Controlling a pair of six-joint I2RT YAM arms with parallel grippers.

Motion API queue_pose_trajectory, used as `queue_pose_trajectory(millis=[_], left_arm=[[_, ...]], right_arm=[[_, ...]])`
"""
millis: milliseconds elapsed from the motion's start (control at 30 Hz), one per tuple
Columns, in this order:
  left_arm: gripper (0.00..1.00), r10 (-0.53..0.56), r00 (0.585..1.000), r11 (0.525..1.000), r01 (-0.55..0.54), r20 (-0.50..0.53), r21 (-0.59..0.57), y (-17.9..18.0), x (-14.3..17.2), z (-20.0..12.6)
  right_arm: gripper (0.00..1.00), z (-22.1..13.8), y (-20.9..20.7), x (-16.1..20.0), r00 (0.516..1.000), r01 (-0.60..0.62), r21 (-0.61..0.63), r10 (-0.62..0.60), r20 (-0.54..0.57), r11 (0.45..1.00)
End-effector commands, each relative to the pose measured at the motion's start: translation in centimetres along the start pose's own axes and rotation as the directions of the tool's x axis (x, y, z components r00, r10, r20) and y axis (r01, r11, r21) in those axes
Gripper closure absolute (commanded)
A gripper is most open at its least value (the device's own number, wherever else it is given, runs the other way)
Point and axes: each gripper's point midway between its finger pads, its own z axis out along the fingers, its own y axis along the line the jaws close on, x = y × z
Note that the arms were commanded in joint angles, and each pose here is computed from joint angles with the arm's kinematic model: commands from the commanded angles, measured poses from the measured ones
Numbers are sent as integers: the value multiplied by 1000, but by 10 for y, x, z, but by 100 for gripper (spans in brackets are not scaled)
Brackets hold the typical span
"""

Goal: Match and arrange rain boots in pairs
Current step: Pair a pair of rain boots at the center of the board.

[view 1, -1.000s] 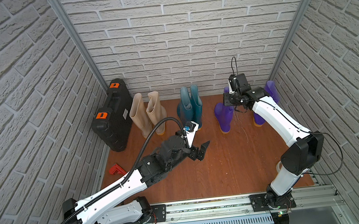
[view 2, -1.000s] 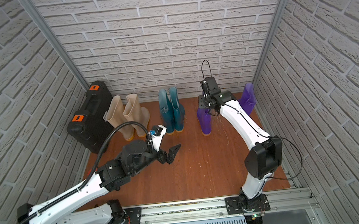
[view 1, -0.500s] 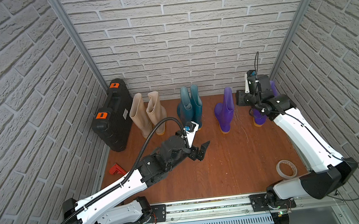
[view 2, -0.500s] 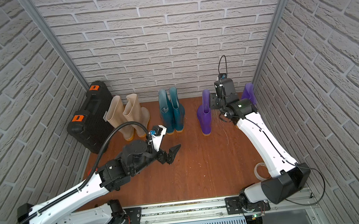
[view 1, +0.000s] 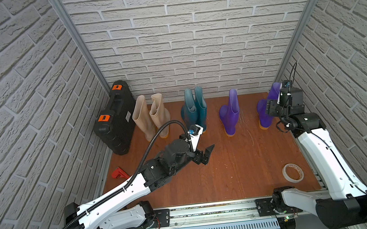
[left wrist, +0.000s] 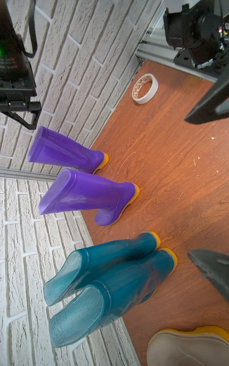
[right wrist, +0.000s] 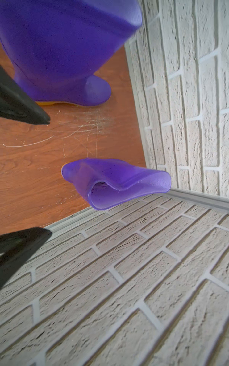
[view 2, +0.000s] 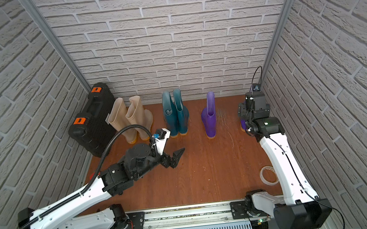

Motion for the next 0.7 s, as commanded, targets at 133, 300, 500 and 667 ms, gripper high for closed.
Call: queue_pose_trajectory(millis=[133,300,500,667], left_arm=[[2,-9,999,1000,8,46,15,-4,-10,-1],[2,-7,999,1000,7,37,16,-4,-9,0],[2,-10,999,1000,10,40,18,-5,-10,1],[2,-11,999,1000,10,34,18,-5,-10,3]], right_arm=[[15,43,-15,-10,999,-45,16,46,-20,999],[14,67,-22,-14,996,-79,16,80,-36,997],[14,90,-16,-23,993,-104,-45,101,-63,994],[18,107,-6,-22,991,-106,-82,98,-97,991]])
